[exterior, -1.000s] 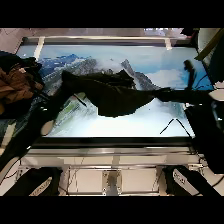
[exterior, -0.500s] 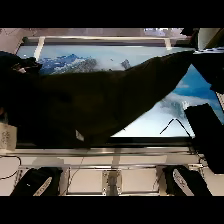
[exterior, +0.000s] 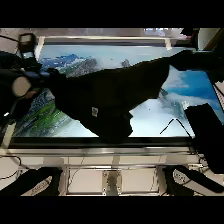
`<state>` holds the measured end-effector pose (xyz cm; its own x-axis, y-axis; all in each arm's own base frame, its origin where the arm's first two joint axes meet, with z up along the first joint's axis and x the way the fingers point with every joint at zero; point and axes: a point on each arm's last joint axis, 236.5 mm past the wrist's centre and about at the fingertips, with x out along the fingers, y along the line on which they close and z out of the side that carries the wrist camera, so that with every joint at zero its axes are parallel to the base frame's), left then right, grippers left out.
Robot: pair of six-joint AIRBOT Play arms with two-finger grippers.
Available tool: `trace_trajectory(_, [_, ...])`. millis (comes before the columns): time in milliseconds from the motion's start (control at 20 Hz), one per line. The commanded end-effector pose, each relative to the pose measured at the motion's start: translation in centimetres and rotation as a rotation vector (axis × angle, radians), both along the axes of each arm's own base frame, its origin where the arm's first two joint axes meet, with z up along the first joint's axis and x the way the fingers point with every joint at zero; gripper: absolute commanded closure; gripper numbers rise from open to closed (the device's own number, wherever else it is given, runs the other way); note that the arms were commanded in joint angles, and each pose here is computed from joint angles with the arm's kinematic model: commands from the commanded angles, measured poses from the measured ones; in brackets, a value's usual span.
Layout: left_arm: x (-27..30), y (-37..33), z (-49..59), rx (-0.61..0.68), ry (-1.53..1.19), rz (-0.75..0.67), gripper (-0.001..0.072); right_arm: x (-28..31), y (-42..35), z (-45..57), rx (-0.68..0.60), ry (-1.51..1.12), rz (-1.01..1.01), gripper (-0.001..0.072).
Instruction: Fold the clothes and pants, and hang the long-sleeved shirts on hangers.
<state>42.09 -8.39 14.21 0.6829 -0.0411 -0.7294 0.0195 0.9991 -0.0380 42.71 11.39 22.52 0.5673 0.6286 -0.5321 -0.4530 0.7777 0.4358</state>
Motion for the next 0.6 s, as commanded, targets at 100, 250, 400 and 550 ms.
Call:
trace_trajectory(100, [9.2, 0.5, -8.5, -0.083, -0.025, 0.094, 0.0687, 10.7, 3.0, -14.0, 0.029, 0.12, -0.117, 0.0709])
trace_trajectory(250, [12.0, 0.7, -8.8, -0.156, -0.105, 0.115, 0.0686, 14.6, 4.8, -17.3, 0.05, 0.069, -0.215, 0.0709])
trace_trajectory(400, [13.7, 1.0, -6.8, -0.21, -0.204, 0.123, 0.0686, 17.4, 5.7, -16.7, 0.067, -0.045, -0.314, 0.0708])
trace_trajectory(550, [14.1, 1.3, -5.7, -0.212, -0.22, 0.129, 0.0656, 19.1, 5.7, -14.1, 0.106, -0.142, -0.394, 0.05])
